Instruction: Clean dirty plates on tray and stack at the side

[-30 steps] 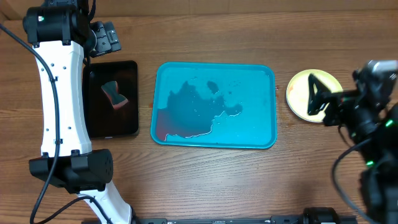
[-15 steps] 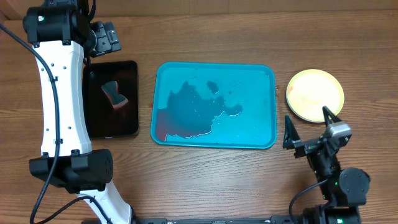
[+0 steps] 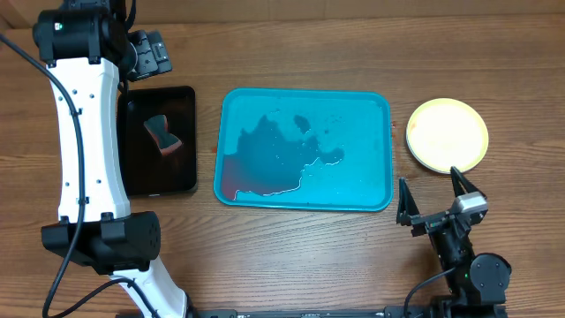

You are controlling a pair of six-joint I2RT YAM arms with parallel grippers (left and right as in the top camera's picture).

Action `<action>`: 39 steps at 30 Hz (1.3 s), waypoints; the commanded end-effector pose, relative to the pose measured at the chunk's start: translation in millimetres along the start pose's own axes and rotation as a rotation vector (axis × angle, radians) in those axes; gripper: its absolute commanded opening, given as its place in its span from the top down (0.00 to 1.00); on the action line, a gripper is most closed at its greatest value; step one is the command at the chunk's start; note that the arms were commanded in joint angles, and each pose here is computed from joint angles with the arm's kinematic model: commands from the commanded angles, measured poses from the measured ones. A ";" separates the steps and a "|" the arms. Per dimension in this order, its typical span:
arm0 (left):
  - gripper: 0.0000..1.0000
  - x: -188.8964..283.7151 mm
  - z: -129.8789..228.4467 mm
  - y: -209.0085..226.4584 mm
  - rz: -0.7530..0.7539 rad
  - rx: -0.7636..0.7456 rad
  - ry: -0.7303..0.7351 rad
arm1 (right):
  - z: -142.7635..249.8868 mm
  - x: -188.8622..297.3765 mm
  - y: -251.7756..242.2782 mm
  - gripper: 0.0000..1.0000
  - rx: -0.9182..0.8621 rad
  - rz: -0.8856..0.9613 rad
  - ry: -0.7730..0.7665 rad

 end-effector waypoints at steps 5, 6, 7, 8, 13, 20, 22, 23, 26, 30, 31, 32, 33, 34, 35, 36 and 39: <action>0.00 -2.0 -1.8 1.5 -0.001 0.012 0.000 | 20.7 2.6 1.7 0.00 -0.010 -0.018 0.089; 0.00 -2.0 -1.7 1.5 -0.001 0.012 0.000 | 20.3 2.5 1.5 0.00 -0.011 -0.015 0.086; 0.00 -2.0 -1.8 1.5 -0.001 0.012 0.000 | 20.3 2.5 1.5 0.00 -0.011 -0.015 0.086; 0.01 -2.0 -1.8 1.5 -0.001 0.012 0.000 | 20.1 2.5 1.6 0.00 -0.011 -0.016 0.085; 0.00 -2.0 -1.7 1.5 -0.001 0.012 0.000 | 19.6 2.5 1.6 0.00 -0.010 -0.016 0.083; 0.00 -2.0 -1.8 1.5 -0.001 0.012 0.000 | 19.6 2.5 1.6 0.00 -0.010 -0.016 0.083; 0.01 -2.0 -1.8 1.5 -0.001 0.012 0.000 | 19.6 2.4 1.6 0.00 -0.010 -0.016 0.083; 0.00 -2.0 -1.8 1.5 -0.001 0.012 0.000 | 19.7 2.4 1.6 0.00 -0.010 -0.016 0.084; 0.00 -2.0 -1.8 1.5 -0.001 0.012 0.000 | 19.6 2.5 1.6 0.00 -0.010 -0.016 0.083; 0.00 -2.0 -1.8 1.5 -0.001 0.012 0.000 | 19.7 2.5 1.5 0.00 -0.010 -0.016 0.083; 0.00 -2.0 -1.8 1.5 -0.001 0.012 0.000 | 19.6 2.5 1.5 0.00 -0.010 -0.015 0.083; 0.01 -2.0 -1.8 1.5 -0.001 0.012 0.000 | 19.7 2.4 1.6 0.00 -0.010 -0.016 0.084; 0.00 -2.0 -1.8 1.5 -0.001 0.012 0.000 | 19.7 2.5 1.5 0.00 -0.010 -0.016 0.083; 0.00 -2.0 -1.8 1.5 -0.001 0.012 0.000 | 19.6 2.4 1.6 0.00 -0.010 -0.016 0.083; 0.00 -2.0 -1.8 1.5 -0.001 0.012 0.000 | 19.7 2.4 1.6 0.00 -0.010 -0.016 0.084; 0.00 -2.0 -1.8 1.5 -0.001 0.012 0.000 | 19.7 2.5 1.5 0.00 -0.010 -0.016 0.083; 0.01 -2.0 -0.9 1.8 -0.004 0.009 0.004 | 19.6 2.4 1.5 0.00 -0.010 -0.015 0.083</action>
Point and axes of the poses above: each gripper's point midway between its finger pads, its own x axis back along the fingers, its own y axis along the line the jaws close on, z = x × y, the point moved 5 cm from there along x, back along the fingers, and after that the axes turned 7 degrees about -x, right-handed, at the moved point
